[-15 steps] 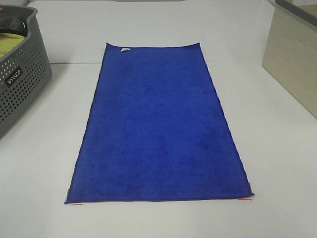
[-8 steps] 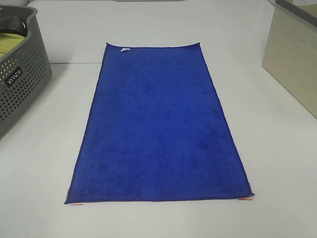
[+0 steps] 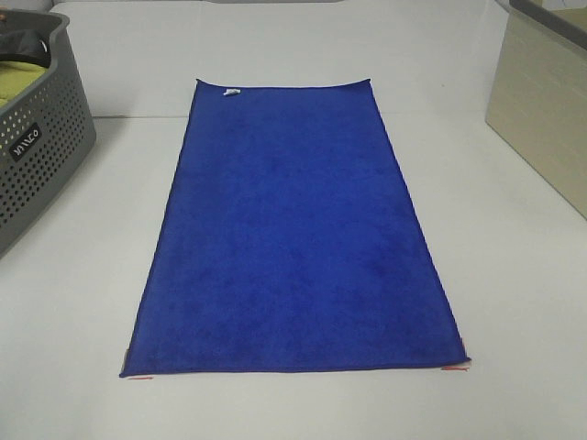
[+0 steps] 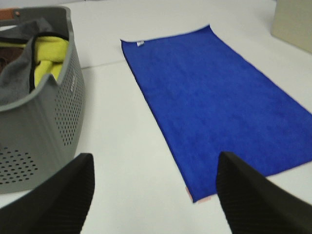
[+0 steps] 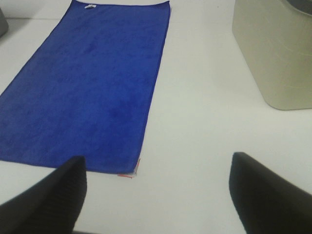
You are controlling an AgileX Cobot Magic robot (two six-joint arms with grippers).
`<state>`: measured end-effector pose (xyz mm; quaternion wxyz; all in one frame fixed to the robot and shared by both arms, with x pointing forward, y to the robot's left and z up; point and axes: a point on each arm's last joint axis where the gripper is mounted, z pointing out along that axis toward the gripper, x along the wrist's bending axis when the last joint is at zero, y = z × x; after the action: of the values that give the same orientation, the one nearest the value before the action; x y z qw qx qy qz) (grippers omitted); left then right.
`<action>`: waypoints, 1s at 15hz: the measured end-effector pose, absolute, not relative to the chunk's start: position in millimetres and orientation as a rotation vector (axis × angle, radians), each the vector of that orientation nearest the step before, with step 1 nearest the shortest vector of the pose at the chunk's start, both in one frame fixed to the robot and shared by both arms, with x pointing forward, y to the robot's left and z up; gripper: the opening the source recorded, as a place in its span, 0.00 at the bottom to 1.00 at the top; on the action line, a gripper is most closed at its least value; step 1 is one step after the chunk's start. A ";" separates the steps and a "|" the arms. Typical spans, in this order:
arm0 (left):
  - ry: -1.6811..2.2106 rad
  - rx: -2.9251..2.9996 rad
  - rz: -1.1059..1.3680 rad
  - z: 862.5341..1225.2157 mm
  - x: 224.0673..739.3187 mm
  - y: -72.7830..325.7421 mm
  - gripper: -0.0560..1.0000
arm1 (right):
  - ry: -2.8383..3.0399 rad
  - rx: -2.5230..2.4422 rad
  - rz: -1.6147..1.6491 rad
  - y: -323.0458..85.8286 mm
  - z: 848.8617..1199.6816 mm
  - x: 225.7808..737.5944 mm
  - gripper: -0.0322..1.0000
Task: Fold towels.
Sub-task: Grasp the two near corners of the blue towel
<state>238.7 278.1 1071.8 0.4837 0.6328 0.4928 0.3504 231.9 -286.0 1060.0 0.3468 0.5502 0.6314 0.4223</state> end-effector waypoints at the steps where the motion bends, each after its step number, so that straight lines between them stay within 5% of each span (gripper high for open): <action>1: 1.225 1.471 0.832 1076.6 244.6 278.4 0.69 | 1.600 1.451 1.118 -286.8 1062.9 235.9 0.76; 8: 1.551 1.360 0.384 1072.5 330.5 268.5 0.69 | 1.770 1.783 0.906 -287.1 1055.5 329.4 0.76; 15: 1.844 1.537 -0.119 993.8 423.0 253.9 0.69 | 2.058 2.189 0.600 -277.5 998.9 433.4 0.76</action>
<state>423.0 253.9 993.8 0.3610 0.5963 0.7155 -0.0461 433.4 -277.5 998.9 0.0390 0.7139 0.6713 0.1956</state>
